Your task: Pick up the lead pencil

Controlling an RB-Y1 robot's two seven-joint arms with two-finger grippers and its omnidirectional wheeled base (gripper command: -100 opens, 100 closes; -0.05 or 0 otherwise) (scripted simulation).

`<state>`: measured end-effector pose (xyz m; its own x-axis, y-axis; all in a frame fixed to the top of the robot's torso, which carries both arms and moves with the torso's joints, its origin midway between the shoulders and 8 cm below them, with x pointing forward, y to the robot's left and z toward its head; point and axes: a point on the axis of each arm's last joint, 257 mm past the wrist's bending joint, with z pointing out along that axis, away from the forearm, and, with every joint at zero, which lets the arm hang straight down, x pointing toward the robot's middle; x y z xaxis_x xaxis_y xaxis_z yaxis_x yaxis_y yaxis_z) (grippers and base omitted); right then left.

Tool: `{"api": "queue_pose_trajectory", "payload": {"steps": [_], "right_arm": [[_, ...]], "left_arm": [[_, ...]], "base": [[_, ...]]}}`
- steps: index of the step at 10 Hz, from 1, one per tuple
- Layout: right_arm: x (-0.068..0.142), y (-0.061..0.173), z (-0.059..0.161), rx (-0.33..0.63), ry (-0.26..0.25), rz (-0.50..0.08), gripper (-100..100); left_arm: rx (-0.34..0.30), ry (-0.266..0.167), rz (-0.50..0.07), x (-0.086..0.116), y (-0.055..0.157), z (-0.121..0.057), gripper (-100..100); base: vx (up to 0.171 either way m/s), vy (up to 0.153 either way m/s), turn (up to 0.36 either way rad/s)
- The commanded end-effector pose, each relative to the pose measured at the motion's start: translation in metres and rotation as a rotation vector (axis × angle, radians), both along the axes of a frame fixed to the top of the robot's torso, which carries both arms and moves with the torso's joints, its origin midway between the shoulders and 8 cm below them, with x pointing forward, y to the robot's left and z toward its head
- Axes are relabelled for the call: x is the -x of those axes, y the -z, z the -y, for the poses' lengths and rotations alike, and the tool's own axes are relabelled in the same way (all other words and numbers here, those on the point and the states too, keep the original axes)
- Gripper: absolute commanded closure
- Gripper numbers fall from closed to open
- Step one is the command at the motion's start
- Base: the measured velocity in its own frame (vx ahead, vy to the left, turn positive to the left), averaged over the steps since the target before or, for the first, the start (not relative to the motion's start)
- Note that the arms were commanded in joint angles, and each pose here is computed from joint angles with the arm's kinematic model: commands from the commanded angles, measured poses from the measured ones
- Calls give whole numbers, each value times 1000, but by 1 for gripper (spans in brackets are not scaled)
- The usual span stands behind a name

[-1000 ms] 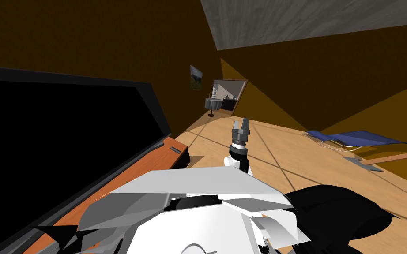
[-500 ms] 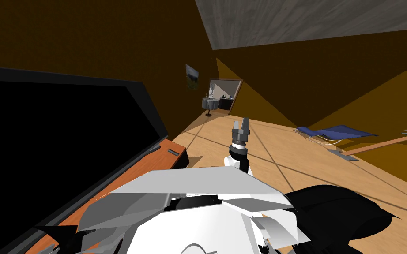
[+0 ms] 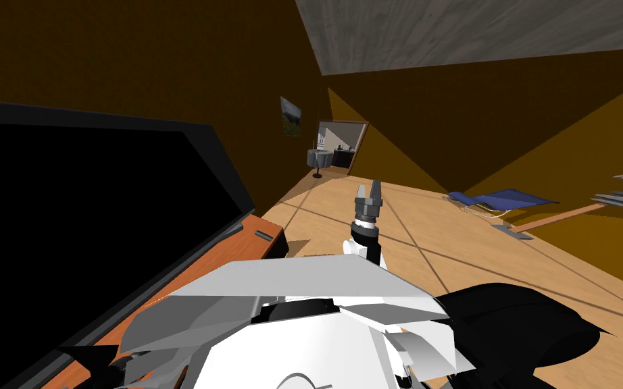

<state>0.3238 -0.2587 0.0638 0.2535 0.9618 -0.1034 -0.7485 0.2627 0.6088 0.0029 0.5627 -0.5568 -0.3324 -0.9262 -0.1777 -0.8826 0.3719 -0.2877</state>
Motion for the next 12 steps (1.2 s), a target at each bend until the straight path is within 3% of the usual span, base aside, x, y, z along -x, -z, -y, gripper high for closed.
{"api": "queue_pose_trajectory", "payload": {"steps": [1, 3, 7, 9, 12], "right_arm": [[0, 0, 0, 0, 0, 0, 0], [0, 0, 0, 0, 0, 0, 0], [0, 0, 0, 0, 0, 0, 0], [0, 0, 0, 0, 0, 0, 0], [0, 0, 0, 0, 0, 0, 0]], "left_arm": [[-20, -25, -36, 15, 2, -11, -100], [-54, -57, -83, 37, 2, -27, -100], [-74, -81, -116, 52, 2, -35, -100], [-98, -120, -164, 74, 5, -42, -100], [-113, -139, -189, 86, 6, -46, -100]], "base": [[25, 12, -174], [39, 19, -151], [32, 14, -76], [34, 16, -163], [30, 14, -97]]}}
